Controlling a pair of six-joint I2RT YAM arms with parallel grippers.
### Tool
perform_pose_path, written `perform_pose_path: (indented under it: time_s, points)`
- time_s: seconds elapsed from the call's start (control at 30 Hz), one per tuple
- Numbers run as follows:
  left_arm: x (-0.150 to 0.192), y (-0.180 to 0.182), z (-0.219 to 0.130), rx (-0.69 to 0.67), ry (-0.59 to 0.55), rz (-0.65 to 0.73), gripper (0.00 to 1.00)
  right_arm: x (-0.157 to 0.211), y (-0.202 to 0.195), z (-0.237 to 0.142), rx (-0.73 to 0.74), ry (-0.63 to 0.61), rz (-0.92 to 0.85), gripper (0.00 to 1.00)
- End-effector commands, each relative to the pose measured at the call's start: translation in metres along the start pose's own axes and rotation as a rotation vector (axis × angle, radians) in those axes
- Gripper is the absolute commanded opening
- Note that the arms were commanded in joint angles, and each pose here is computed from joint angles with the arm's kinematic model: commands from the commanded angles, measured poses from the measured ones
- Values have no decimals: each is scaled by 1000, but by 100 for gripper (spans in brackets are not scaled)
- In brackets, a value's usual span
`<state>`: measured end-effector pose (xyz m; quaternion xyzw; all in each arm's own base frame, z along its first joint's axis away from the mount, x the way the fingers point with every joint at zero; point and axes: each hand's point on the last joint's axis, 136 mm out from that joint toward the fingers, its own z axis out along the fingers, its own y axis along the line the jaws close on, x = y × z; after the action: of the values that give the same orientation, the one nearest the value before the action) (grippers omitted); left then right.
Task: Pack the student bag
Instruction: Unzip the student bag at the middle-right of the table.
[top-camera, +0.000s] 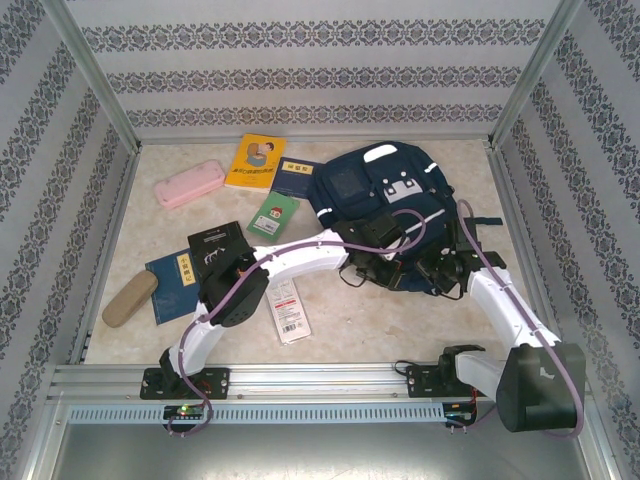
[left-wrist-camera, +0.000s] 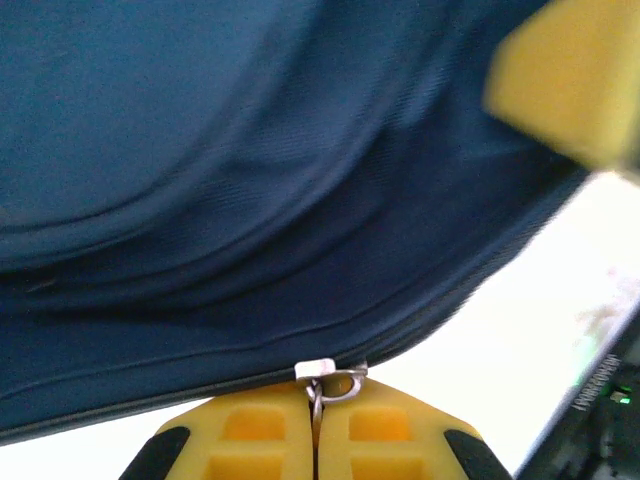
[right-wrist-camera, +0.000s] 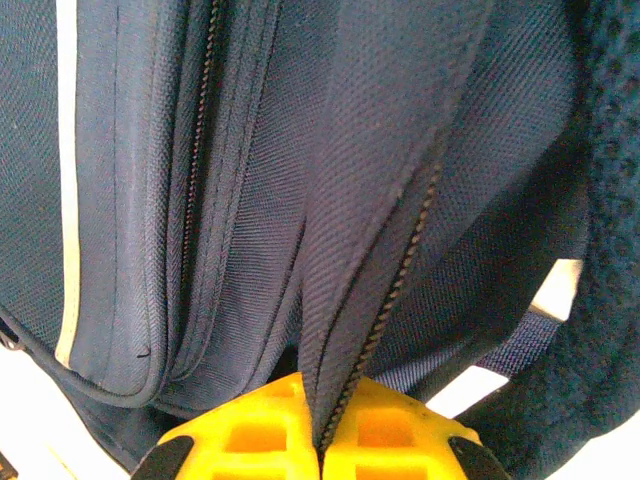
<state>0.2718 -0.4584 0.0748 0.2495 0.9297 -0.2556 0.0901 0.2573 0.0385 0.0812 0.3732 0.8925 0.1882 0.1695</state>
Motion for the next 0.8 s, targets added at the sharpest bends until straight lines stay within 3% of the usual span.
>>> perform_pose_path:
  time_s: [0.0,0.23,0.3,0.5,0.77]
  points:
    - [7,76,-26,-186,38,-118,0,-24,1,-17,7,-101,-35,0]
    - [-17,210,-56,-449,34,-279,0,-23,1,-23,-7,-103,-47,0]
    - [-34,232,-64,-487,11,-299,0,-22,3,-24,-18,-96,-52,0]
    - [-90,240,-73,-487,-85,-264,0,-3,21,-18,-113,-27,-72,0]
    - [-130,236,-54,-430,-155,-249,0,62,75,-12,-249,72,-246,0]
